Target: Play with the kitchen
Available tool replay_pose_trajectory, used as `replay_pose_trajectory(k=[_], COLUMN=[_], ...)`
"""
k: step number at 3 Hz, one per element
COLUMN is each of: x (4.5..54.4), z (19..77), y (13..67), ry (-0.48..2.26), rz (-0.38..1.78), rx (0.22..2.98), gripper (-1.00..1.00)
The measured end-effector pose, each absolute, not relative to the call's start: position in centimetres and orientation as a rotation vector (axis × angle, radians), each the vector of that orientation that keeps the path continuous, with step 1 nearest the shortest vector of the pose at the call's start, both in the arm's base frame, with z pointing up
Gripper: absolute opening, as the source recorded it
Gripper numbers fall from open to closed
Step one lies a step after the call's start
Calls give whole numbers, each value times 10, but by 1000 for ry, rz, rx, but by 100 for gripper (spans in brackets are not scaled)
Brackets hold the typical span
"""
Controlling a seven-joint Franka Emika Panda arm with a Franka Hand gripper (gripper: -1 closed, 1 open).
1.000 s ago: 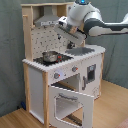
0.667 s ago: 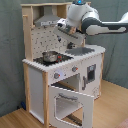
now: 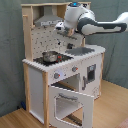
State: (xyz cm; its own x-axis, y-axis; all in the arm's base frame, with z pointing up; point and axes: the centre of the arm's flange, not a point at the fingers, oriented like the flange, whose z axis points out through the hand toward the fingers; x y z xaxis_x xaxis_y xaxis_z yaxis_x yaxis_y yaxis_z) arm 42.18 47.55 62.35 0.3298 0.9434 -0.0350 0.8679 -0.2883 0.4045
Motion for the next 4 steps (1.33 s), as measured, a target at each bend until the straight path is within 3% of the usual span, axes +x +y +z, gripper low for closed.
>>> replay_pose_trajectory(k=[4], x=[470], z=[577], y=[464], ry=[1873], rz=[129], rx=[2109], gripper=[100])
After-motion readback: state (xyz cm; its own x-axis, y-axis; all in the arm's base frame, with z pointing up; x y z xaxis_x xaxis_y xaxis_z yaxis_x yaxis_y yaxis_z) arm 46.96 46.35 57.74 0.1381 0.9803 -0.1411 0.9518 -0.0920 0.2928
